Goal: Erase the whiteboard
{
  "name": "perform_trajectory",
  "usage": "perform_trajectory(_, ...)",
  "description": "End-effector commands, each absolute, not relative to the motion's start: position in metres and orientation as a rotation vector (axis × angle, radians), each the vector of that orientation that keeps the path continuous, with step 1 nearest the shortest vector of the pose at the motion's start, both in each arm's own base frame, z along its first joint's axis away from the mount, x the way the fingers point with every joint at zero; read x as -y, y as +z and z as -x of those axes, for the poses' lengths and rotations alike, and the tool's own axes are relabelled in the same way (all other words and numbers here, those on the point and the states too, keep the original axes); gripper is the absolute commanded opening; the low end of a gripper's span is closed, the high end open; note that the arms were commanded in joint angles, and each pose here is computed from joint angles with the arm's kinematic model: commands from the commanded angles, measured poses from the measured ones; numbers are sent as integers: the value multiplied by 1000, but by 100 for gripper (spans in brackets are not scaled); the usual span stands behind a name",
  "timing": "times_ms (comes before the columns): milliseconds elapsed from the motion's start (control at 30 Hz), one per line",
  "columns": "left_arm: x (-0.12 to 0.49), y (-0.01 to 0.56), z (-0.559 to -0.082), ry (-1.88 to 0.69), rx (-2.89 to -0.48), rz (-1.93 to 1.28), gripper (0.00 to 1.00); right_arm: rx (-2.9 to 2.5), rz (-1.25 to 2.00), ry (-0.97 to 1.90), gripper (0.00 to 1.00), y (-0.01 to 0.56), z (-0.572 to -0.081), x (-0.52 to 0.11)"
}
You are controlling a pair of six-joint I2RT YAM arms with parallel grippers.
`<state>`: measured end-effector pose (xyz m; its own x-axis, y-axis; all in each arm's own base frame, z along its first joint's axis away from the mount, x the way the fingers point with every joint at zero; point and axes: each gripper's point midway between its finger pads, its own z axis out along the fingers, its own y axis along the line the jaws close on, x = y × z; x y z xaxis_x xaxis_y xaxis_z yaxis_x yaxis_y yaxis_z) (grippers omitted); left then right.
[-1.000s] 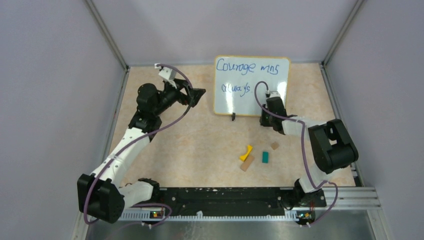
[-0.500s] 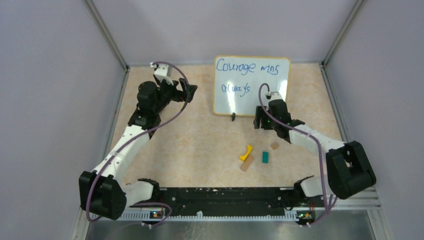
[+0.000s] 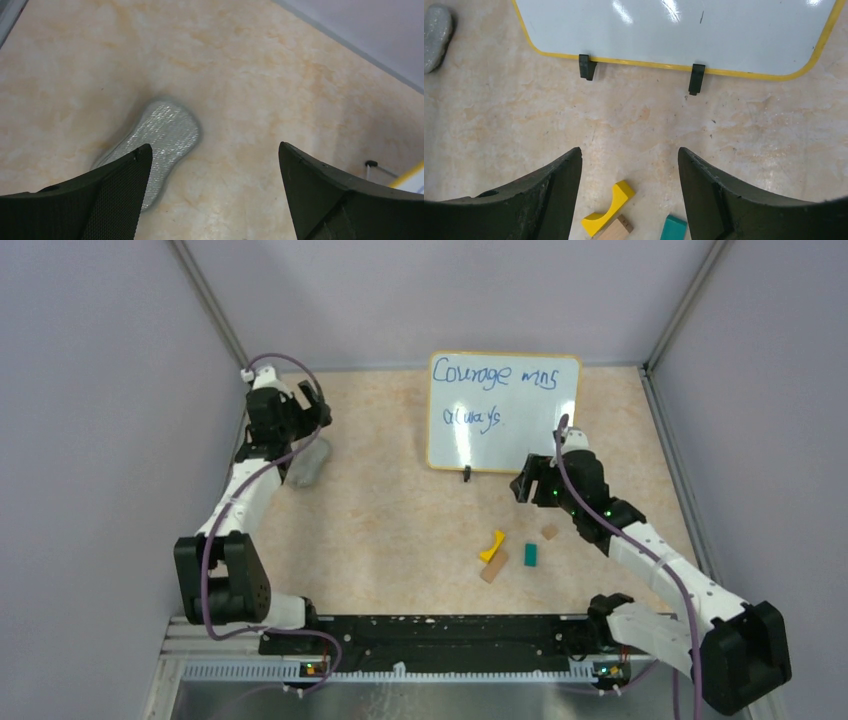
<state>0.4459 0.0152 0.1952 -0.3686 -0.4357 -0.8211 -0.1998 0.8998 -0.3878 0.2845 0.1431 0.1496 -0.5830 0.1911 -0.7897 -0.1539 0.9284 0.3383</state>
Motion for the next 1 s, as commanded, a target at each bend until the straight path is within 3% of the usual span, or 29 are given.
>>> perform_trajectory(0, -34, 149, -446, -377, -2032, 675, 97, -2150, -30, 500, 69, 152, -271, -144)
perform_trajectory(433, -51, 99, -468, -292, -2175, 476, 88, -2154, -10, 525, 68, 152, -261, -144)
perform_trajectory(800, -63, 74, -479, -258, -2264, 390, 94, -2157, -9, 531, 68, 152, -260, -145)
perform_trajectory(967, -66, 54, -480, -327, -2343, 415, 91, -2161, -8, 527, 68, 151, -258, -144)
